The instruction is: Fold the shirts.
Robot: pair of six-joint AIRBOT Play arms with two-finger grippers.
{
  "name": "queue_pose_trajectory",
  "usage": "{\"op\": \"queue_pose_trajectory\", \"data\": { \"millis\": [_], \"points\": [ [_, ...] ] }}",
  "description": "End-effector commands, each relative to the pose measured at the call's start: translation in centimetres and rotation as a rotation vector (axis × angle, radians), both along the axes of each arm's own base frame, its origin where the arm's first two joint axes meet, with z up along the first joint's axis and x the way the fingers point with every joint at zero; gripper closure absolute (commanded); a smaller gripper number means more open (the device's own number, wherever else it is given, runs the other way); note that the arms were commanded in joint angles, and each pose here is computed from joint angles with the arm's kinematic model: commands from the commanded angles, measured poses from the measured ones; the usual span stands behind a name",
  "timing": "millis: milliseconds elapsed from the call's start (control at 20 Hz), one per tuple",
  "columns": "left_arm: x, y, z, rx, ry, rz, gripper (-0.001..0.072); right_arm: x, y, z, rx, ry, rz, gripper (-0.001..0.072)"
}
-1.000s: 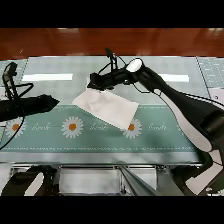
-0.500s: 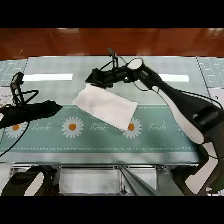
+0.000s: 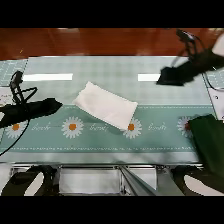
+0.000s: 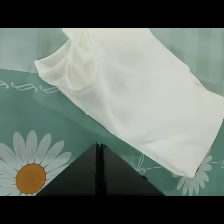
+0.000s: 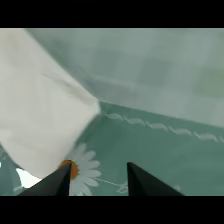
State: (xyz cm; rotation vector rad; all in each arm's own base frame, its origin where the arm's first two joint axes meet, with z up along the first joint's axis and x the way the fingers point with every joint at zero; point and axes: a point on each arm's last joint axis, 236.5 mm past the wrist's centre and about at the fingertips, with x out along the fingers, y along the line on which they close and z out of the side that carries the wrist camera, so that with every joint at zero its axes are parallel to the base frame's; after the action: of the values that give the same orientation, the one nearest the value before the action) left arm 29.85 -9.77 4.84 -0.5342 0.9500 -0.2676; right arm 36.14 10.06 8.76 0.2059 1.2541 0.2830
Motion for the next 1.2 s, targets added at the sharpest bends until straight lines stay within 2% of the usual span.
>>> {"op": "queue_pose_trajectory", "data": {
  "millis": [0, 250, 450, 600, 850, 900, 950, 1000, 1050, 1150],
  "points": [
    [0.2, -0.2, 0.3, -0.021, -0.008, 0.007, 0.0689, -5.3, -5.8, -6.0, -0.053, -0.031, -0.273, 0.0293],
    [0.2, -0.2, 0.3, -0.021, -0.008, 0.007, 0.0688, -8.0, 2.5, -15.3, 0.372, 0.115, -0.392, 0.0292],
    [0.2, -0.2, 0.3, -0.021, -0.007, 0.007, 0.0689, -7.5, 8.3, -17.8, 0.552, 0.253, -0.363, 0.0293],
    [0.2, -0.2, 0.3, -0.021, -0.007, 0.007, 0.0689, -6.5, 11.8, -18.8, 0.625, 0.307, -0.319, 0.0294],
    [0.2, -0.2, 0.3, -0.020, -0.007, 0.007, 0.0688, -3.9, 16.8, -18.0, 0.643, 0.301, -0.200, 0.0299],
    [0.2, -0.2, 0.3, -0.020, -0.007, 0.007, 0.0689, -3.2, 17.8, -17.5, 0.651, 0.295, -0.185, 0.0335],
    [0.2, -0.2, 0.2, -0.021, -0.005, 0.007, 0.0688, -2.6, 18.7, -17.0, 0.658, 0.290, -0.171, 0.0450],
    [0.2, -0.2, 0.1, -0.021, -0.002, 0.008, 0.0689, -2.0, 19.7, -16.3, 0.665, 0.270, -0.139, 0.0637],
    [0.3, -0.2, 0.0, -0.021, 0.002, 0.008, 0.0689, -1.5, 20.6, -15.4, 0.669, 0.238, -0.101, 0.0685],
    [0.3, -0.2, -0.2, -0.021, 0.010, 0.008, 0.0688, -0.3, 22.1, -12.8, 0.661, 0.174, -0.004, 0.0686]
  ]
}}
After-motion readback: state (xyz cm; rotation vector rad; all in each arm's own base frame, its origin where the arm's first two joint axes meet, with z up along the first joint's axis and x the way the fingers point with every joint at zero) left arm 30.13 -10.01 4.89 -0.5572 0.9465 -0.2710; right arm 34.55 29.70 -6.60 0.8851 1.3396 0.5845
